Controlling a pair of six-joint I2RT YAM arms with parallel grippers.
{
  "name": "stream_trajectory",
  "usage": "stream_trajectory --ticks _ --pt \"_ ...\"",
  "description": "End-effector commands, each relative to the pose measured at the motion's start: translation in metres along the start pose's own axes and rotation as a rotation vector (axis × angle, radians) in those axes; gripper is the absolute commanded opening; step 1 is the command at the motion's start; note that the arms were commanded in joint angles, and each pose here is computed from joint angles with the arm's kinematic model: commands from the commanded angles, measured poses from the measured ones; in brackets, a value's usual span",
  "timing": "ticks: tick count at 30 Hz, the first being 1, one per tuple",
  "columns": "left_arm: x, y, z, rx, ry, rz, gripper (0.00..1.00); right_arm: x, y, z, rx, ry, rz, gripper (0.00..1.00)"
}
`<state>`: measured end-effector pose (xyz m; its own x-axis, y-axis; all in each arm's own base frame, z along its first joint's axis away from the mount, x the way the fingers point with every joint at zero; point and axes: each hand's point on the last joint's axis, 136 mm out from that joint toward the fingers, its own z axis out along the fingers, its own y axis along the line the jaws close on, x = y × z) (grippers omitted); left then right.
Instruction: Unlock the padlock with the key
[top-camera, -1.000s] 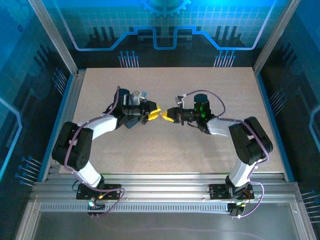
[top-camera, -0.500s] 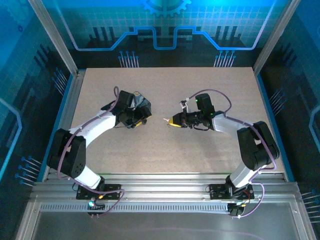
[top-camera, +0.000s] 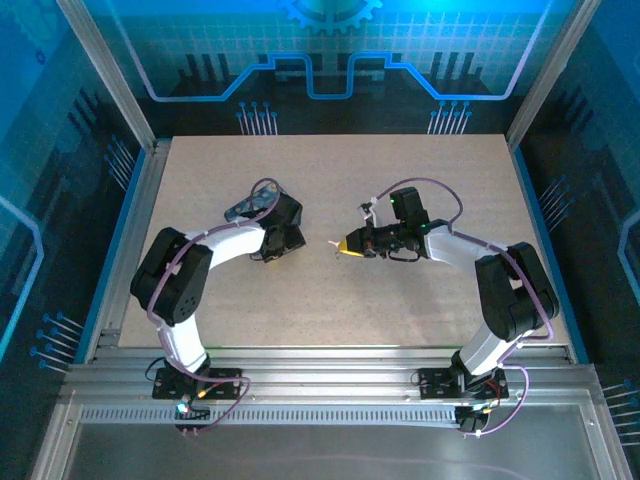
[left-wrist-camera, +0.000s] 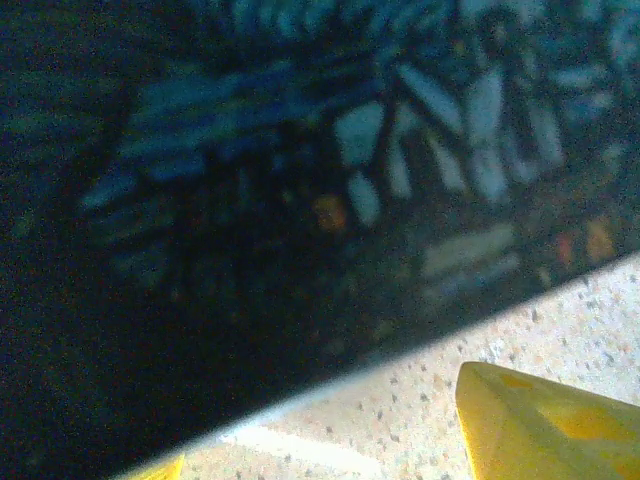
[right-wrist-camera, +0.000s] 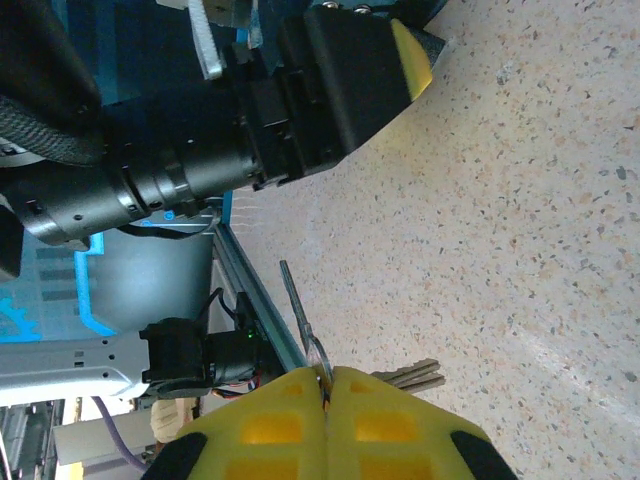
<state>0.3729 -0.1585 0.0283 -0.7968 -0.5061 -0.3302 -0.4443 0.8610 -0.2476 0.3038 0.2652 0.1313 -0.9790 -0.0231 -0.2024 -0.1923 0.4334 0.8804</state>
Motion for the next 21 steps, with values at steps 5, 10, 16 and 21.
stream_trajectory --ticks 5,10,16,21 --pt "-0.019 -0.008 0.007 -0.015 -0.084 -0.094 0.70 -0.005 0.001 -0.002 -0.008 0.007 -0.014 0.00" --pt "-0.026 -0.001 0.007 -0.051 -0.137 -0.169 0.68 -0.005 0.000 0.000 -0.017 0.014 -0.013 0.00" --pt "-0.031 -0.001 0.009 -0.087 -0.204 -0.226 0.55 -0.003 -0.001 0.000 -0.027 0.017 -0.011 0.00" --pt "-0.028 0.005 0.017 -0.160 -0.196 -0.235 0.47 0.001 -0.001 -0.002 -0.033 0.022 -0.014 0.00"
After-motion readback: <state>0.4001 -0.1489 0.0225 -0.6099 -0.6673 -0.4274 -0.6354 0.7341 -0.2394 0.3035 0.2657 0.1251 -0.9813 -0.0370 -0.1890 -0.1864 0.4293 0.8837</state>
